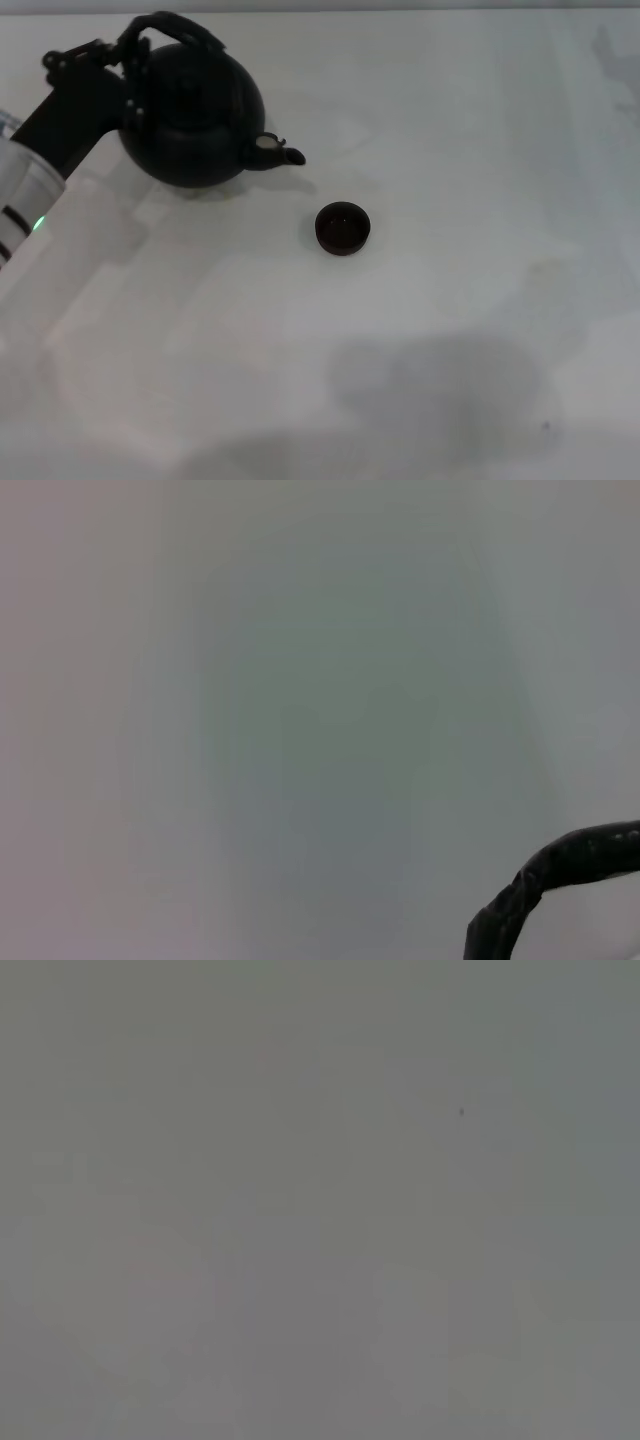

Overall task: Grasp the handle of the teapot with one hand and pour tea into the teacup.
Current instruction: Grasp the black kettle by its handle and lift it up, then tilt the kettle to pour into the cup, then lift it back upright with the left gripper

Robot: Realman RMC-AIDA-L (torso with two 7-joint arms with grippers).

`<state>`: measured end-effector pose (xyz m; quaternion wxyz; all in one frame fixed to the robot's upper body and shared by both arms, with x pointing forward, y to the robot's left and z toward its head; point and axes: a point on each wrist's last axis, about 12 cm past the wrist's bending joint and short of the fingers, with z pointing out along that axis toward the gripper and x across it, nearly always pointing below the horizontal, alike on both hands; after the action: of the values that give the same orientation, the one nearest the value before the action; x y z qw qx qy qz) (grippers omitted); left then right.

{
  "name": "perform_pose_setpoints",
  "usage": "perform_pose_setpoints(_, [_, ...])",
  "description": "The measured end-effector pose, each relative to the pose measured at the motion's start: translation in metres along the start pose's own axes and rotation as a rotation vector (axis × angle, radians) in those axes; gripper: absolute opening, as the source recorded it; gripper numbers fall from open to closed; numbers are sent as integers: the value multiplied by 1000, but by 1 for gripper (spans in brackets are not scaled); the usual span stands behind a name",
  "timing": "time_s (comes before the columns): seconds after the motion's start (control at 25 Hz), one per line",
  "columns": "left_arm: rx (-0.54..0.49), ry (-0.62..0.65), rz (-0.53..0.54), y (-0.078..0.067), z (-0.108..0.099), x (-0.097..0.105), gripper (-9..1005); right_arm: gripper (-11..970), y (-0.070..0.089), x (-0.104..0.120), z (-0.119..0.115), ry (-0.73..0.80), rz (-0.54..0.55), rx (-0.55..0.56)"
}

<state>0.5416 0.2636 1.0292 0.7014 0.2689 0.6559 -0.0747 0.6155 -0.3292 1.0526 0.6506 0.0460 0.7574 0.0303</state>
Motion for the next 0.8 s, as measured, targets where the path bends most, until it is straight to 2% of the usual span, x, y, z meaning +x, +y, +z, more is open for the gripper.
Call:
perform_pose_setpoints(0.16, [30,-13,34,0,9,-5,90,828,0,1,-1,3,0,1])
perform_pose_setpoints(0.24, [63,-29,102,-2,19,-11,90,828,-1,2,-2,6,1,4])
perform_pose_setpoints(0.36, [96,-41,147,-6,24,-14,90,828,-2,3,-3,8,2,7])
perform_pose_setpoints(0.6, [160,-56,227,-15,29,-17,90,829,-2,5,-3,12,4,8])
perform_pose_setpoints(0.8, [169,-59,276,-18,27,-15,90,829,-2,5,-4,16,5,7])
